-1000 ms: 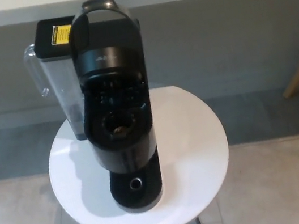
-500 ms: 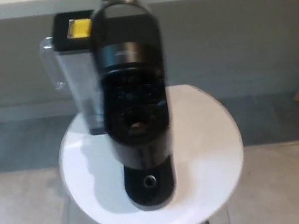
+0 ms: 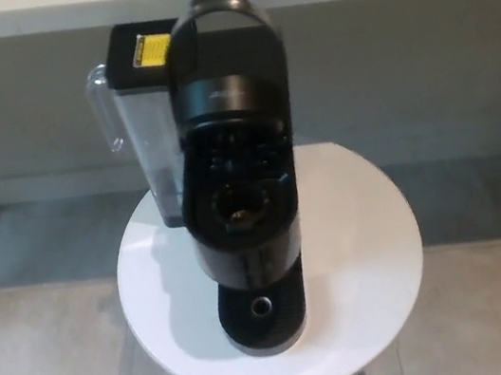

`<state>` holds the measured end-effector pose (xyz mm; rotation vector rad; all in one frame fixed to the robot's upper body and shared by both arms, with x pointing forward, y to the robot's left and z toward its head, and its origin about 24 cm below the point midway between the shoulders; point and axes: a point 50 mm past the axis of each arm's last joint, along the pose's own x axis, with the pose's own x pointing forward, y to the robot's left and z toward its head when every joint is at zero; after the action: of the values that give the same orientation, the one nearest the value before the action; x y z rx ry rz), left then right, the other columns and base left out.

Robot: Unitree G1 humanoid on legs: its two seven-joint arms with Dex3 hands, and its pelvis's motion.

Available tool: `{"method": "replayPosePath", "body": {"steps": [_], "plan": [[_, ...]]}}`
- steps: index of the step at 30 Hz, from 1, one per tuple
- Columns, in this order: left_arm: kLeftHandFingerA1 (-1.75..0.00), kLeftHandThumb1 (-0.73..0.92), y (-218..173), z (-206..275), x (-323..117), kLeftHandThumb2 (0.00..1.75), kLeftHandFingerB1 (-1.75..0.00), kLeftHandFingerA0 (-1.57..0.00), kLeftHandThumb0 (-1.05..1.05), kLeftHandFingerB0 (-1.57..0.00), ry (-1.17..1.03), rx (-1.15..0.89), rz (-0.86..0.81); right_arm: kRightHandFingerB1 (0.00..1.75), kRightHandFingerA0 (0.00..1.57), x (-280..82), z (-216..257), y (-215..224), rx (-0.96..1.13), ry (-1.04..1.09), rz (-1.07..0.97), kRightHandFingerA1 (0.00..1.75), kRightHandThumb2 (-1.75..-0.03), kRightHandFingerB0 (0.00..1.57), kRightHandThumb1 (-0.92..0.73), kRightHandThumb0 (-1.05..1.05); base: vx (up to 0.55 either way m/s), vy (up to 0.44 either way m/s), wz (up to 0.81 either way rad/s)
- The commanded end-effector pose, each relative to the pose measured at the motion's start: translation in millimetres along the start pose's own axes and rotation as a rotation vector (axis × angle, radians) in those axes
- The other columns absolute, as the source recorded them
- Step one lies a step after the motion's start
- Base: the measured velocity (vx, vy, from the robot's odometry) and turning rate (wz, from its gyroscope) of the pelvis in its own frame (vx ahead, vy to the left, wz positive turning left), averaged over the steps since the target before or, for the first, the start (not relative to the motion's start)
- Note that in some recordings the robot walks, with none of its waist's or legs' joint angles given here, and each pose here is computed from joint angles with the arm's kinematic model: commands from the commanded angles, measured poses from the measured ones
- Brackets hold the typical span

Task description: A coffee maker is kept on a small desk and the robot walks towards it and uses its right hand to push down the lid of the coffee maker to close it

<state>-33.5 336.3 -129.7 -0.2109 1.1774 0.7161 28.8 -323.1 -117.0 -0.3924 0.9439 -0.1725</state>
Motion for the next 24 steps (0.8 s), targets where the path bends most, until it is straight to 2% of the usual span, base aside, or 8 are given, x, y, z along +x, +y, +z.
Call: {"method": "replayPosePath", "body": {"steps": [1,6,7,13,14,17,20,24], "plan": [[-0.56,0.46,3,5,0,0.90,-0.45,-0.01,-0.73,-0.05,-0.025,0.015,0.004,0.29,0.13,1,3,-7,0.004,-0.011,-0.027,0.48,-1.04,0.05,-0.62,-0.85,-0.03,-0.337,0.13],[-0.56,0.46,2,5,0,0.89,-0.45,-0.01,-0.72,-0.05,-0.018,-0.020,0.008,0.28,0.11,4,9,-8,0.030,-0.038,-0.019,0.48,-1.03,0.07,-0.63,-0.88,0.01,-0.024,0.00],[-0.59,0.65,1,6,1,0.60,-0.37,-0.06,-0.73,-0.03,-0.024,-0.016,0.006,0.25,0.16,5,11,-9,0.010,-0.040,-0.023,0.37,-0.65,0.05,-0.81,-0.85,0.04,0.094,-0.07],[-0.55,0.46,1,9,1,0.90,-0.44,-0.01,-0.73,-0.06,-0.026,0.010,0.001,0.26,0.12,5,12,-5,0.001,-0.055,-0.019,0.48,-1.04,0.07,-0.64,-0.88,0.03,0.243,0.04],[-0.56,0.47,1,9,1,0.90,-0.45,-0.01,-0.73,-0.06,-0.027,0.014,0.003,0.25,0.16,5,12,-5,0.006,-0.054,-0.017,0.37,-0.65,0.06,-0.82,-0.87,0.02,0.479,-0.34],[-0.59,0.64,1,9,1,0.59,-0.39,-0.06,-0.76,-0.04,-0.031,0.017,0.000,0.27,0.10,5,12,-4,0.023,-0.058,-0.011,0.50,-1.04,0.07,-0.63,-0.88,0.04,0.257,0.14],[-0.56,0.48,1,8,1,0.89,-0.44,-0.01,-0.78,-0.08,-0.032,-0.001,0.001,0.23,0.17,5,11,-4,0.018,-0.054,-0.010,0.38,-0.65,0.06,-0.82,-0.85,0.10,0.057,0.14],[-0.61,0.64,3,7,0,0.59,-0.42,-0.05,-0.76,-0.04,-0.035,0.008,-0.004,0.26,0.11,5,13,-3,0.016,-0.067,-0.009,0.50,-1.06,0.00,-0.64,-0.86,0.04,-0.013,0.04]]}}
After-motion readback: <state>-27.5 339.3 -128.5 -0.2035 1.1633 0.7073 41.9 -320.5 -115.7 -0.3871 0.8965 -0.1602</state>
